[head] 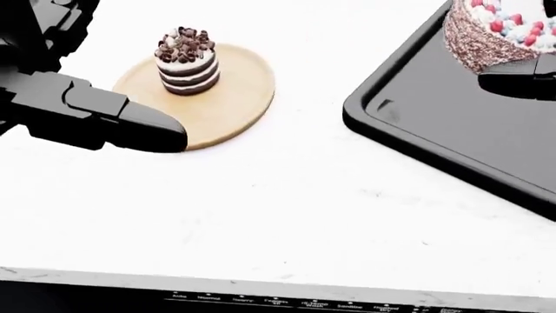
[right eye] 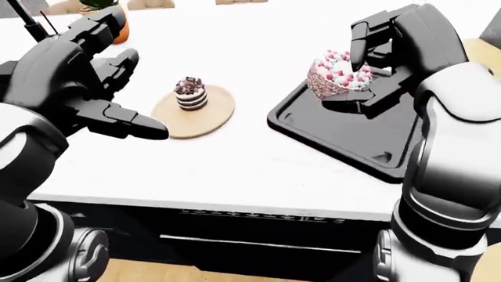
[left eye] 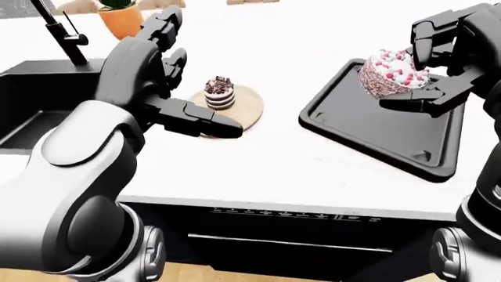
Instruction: Move the dessert items from the plate to the tray.
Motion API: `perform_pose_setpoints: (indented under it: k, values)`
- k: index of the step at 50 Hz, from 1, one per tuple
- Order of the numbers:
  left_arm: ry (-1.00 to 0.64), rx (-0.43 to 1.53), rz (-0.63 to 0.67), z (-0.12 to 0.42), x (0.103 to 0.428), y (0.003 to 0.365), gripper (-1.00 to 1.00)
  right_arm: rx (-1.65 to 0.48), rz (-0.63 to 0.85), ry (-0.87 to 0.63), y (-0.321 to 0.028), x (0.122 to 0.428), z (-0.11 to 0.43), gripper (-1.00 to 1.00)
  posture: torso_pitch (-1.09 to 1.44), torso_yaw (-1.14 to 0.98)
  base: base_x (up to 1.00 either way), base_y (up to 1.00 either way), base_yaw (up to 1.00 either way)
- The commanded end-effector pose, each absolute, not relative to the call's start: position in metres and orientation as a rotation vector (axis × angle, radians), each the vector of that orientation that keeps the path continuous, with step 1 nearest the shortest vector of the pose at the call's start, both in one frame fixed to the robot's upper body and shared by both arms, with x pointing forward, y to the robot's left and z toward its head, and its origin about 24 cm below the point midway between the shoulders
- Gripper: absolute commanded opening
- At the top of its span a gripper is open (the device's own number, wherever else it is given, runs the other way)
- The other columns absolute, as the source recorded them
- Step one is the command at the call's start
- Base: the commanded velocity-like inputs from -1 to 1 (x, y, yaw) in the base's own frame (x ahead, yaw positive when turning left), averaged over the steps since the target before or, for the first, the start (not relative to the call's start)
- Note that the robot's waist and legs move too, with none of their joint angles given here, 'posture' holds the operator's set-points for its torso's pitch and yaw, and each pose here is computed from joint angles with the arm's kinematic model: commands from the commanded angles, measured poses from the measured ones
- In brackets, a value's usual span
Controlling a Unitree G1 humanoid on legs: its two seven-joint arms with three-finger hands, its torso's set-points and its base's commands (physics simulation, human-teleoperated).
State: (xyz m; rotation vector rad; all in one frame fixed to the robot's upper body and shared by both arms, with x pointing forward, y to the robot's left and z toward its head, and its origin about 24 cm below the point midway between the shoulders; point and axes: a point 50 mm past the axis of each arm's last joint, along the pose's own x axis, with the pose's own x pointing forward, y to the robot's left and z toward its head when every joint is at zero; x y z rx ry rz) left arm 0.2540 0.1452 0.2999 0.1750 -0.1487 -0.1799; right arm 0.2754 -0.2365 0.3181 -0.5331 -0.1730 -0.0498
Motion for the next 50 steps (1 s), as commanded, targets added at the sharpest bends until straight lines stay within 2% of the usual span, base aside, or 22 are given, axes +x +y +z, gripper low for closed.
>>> perform_pose_setpoints:
  k: [1,19,50]
  values:
    - [-0.212,0.174,-0.152,0.309,0.251,0.149,1.0,-0.562,-0.085,-0.297,-0.235,0.264,0.339,-0.96,0.0,0.0,0.0,0.0,0.0]
    - [-0.225,0.178,-0.144,0.318,0.25,0.152,1.0,-0.584,-0.064,-0.31,-0.226,0.267,0.341,-0.98,0.0,0.0,0.0,0.04,0.0]
    - [-0.223,0.173,-0.137,0.322,0.254,0.155,1.0,-0.567,-0.068,-0.309,-0.226,0.269,0.34,-0.96,0.0,0.0,0.0,0.39,0.0]
